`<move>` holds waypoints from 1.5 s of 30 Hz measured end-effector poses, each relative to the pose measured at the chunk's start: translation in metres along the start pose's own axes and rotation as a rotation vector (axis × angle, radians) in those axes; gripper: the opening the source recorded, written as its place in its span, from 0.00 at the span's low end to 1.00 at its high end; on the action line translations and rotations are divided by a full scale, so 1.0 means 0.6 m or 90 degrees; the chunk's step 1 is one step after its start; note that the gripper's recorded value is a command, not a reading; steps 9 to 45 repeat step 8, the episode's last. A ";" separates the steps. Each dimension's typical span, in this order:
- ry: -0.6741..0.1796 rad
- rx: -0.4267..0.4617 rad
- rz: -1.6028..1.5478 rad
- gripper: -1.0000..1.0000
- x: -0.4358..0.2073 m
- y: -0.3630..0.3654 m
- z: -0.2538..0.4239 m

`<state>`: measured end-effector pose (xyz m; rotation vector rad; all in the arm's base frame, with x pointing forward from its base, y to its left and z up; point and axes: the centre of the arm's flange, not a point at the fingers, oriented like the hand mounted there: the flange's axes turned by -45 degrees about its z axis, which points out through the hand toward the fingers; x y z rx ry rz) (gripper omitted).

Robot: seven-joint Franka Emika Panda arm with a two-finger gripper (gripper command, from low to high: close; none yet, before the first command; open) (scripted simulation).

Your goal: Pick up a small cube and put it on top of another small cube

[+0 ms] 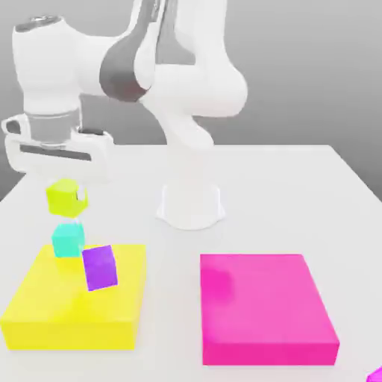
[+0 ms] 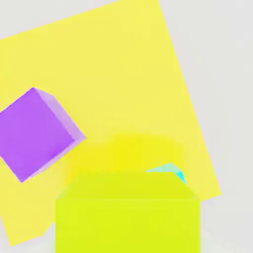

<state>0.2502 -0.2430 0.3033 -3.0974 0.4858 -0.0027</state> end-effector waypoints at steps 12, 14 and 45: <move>-0.001 -0.002 0.000 1.00 -0.004 0.006 0.079; -0.001 -0.002 0.000 1.00 -0.004 0.006 0.079; -0.001 -0.002 0.000 1.00 -0.004 0.006 0.079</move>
